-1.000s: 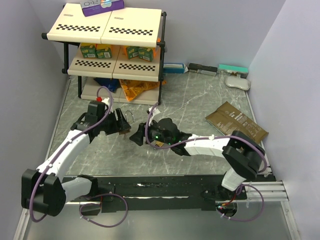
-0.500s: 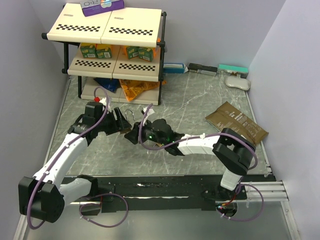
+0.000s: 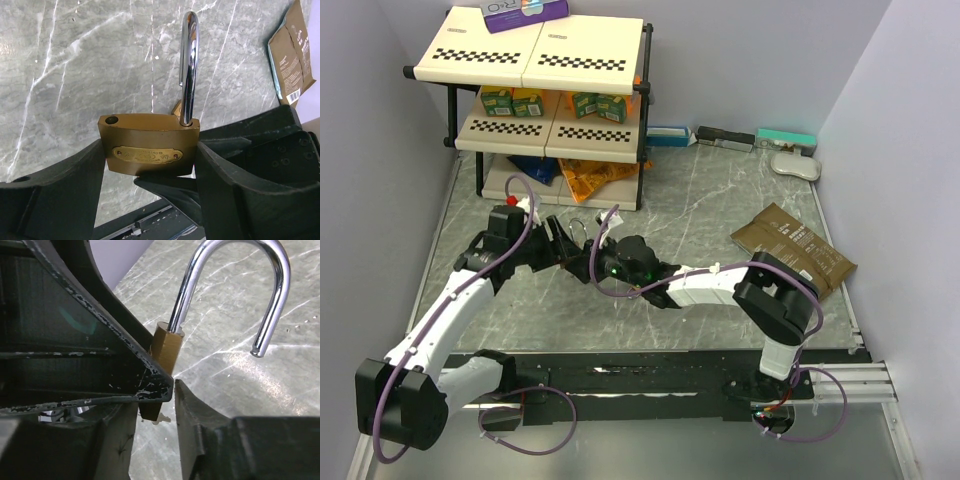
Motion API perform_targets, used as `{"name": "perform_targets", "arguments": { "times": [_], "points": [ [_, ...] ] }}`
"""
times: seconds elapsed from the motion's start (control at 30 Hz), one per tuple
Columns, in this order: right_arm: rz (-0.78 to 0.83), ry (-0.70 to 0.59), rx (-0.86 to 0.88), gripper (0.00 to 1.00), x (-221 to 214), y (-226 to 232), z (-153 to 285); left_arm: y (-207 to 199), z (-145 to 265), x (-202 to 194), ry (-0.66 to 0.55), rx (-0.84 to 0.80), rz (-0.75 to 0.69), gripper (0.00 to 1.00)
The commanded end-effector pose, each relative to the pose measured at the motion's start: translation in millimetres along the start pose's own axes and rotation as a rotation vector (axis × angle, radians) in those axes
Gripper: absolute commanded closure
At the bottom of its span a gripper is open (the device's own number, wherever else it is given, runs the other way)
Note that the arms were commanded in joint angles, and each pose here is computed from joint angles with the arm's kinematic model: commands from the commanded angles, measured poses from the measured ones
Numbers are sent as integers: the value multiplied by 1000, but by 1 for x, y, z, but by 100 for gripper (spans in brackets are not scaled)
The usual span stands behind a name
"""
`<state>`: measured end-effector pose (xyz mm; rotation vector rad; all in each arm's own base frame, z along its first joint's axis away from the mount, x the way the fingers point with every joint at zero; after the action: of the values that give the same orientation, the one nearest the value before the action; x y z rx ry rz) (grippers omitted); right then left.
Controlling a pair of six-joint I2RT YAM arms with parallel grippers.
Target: Unlock with the key
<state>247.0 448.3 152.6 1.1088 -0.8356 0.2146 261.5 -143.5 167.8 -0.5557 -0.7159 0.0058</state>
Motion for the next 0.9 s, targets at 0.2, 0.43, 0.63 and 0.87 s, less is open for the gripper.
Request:
{"name": "perform_targets", "arguments": {
  "times": [0.2,0.43,0.63,0.87],
  "points": [
    [-15,-42,40,78,12,15,-15,-24,11,28,-123,-98,-28,99],
    [-19,-35,22,89,9,11,-15,-21,5,32,-127,-83,-29,99],
    [-36,-27,-1,100,2,6,-12,-17,0,38,-138,-57,-32,99],
    [-35,-17,-28,100,-8,5,-9,-13,-2,51,-178,-16,-21,99]
  ]
}}
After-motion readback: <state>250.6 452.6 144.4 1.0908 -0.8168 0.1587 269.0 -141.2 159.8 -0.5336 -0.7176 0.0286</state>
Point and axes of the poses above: each gripper's point midway between its finger pads, its own z axis back along the fingers, its own y axis along the line the jaws close on, x = y × z, the point moved 1 cm from there along z, back along the fingers, and after that the axes turned 12 degrees about -z, right-handed, at the moved point
